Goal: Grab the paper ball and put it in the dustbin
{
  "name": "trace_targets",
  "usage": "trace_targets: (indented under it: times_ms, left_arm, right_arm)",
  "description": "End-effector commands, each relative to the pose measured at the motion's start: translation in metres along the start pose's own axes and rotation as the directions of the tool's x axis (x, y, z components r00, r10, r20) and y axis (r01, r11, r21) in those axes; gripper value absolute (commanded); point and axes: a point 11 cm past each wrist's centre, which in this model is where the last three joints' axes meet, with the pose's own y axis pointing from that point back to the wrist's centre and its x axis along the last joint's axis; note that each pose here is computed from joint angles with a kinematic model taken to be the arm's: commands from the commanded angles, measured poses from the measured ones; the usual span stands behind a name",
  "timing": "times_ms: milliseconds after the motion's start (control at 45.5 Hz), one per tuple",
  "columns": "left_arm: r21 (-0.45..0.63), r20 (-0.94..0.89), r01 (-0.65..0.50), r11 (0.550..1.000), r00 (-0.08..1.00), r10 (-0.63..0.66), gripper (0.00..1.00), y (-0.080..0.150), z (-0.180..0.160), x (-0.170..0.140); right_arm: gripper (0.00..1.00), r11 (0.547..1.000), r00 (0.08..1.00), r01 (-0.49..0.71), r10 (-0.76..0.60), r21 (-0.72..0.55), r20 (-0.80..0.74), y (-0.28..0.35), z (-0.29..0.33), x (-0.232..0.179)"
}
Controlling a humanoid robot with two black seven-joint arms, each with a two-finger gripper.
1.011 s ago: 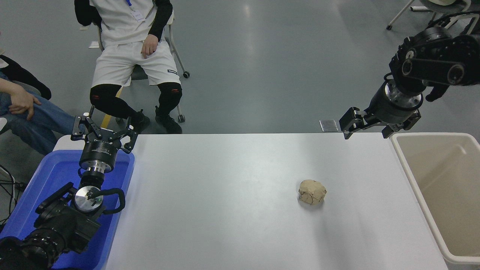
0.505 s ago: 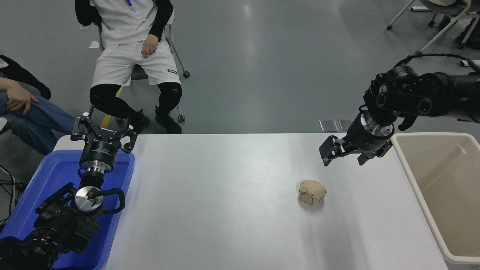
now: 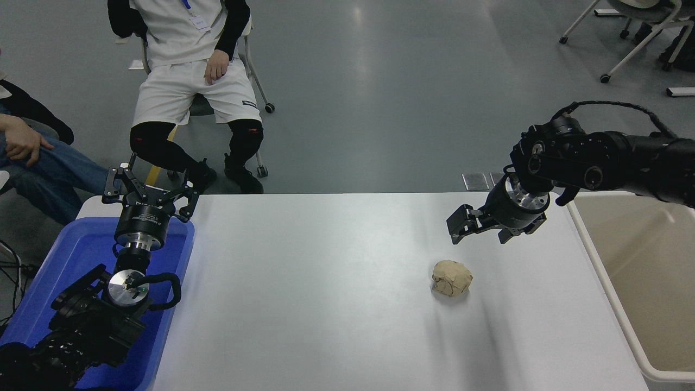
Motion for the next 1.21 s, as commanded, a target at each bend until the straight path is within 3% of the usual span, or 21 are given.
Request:
trace_targets:
  times_ms: [0,154,396,1187]
  left_arm:
    - [0.0,0.0,0.0,1.0,1.0,0.0,0.99,0.0,0.0,0.0]
    - [0.0,0.0,0.0,1.0,1.0,0.0,0.99,0.0,0.0,0.0]
    - [0.002,0.001,0.0,1.0,1.0,0.0,0.99,0.0,0.0,0.0]
    - [0.002,-0.001,0.002,1.0,1.0,-0.002,0.99,0.0,-0.001,0.0]
  right_arm:
    - [1.0,1.0,1.0,-0.005,0.005,0.006,-0.002,-0.03,-0.011,-0.005]
    - [1.0,0.999,0.999,-0.033,0.032,0.008,0.003,-0.043,-0.013,-0.008]
    - [1.0,0.997,0.991,-0.067,0.062,-0.04,-0.115,-0.05,-0.024,-0.007]
    - [1.0,0.984,0.981,-0.18,0.178,-0.015,-0.081,-0.095,-0.021,-0.031]
